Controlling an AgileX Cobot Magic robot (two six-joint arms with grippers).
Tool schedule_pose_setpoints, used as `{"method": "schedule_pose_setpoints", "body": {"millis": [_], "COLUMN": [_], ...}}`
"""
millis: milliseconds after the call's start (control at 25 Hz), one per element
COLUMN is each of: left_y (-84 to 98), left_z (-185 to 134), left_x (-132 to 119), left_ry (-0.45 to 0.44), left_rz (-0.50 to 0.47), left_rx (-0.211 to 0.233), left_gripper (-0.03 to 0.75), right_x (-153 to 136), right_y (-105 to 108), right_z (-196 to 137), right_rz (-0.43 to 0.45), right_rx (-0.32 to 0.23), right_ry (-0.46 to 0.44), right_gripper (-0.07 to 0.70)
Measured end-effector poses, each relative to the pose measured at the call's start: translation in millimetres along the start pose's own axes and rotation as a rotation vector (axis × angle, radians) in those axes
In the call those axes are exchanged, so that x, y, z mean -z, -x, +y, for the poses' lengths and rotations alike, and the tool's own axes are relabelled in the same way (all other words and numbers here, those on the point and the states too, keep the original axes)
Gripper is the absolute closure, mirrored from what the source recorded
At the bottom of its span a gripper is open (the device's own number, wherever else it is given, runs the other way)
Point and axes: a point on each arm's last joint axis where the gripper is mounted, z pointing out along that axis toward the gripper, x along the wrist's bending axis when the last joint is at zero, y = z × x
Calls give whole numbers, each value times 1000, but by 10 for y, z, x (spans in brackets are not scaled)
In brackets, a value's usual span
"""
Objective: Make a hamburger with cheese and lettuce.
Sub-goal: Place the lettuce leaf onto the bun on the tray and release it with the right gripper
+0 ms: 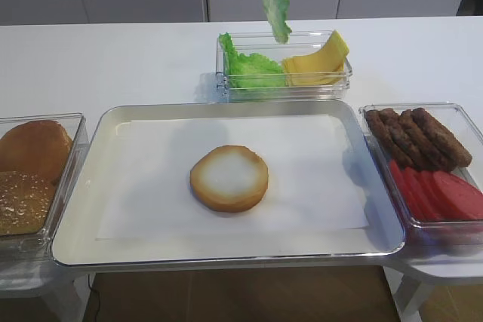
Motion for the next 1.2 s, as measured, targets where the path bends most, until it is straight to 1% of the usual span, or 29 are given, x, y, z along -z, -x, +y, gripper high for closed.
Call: {"method": "schedule_pose_setpoints", "body": {"millis": [120, 280, 440, 560, 680, 840, 880, 1040, 1200], "left_y": [0, 0, 0, 0, 0, 0, 0, 0, 0], "left_z": [0, 0, 0, 0, 0, 0, 0, 0, 0], "left_x": [0, 0, 0, 0, 0, 0, 0, 0, 0], "left_ry": [0, 0, 0, 0, 0, 0, 0, 0, 0], "left_rz": [0, 0, 0, 0, 0, 0, 0, 0, 0], "left_rx": [0, 0, 0, 0, 0, 0, 0, 0, 0], "left_gripper": [283, 283, 283, 283, 283, 283, 283, 283, 283], "right_x": [126, 192, 164, 73, -43, -165, -178, -206, -311], "right_y": [-57, -76, -46, -31, -97, -194, -206, -237, -185], "right_z": [-219, -544, -814, -960, -1066, -1167, -1173, -1177, -1212], "right_rz": [-14, -24, -32, -61, -110, -181, -194, -213, -224], "right_rx": [-19, -58, -101, -116, -95, -68, -74, -62, -94], "right_ry": [-14, -65, -120, -147, -173, -181, -177, -160, -187], "right_gripper": [582, 582, 582, 582, 582, 582, 582, 582, 582]}}
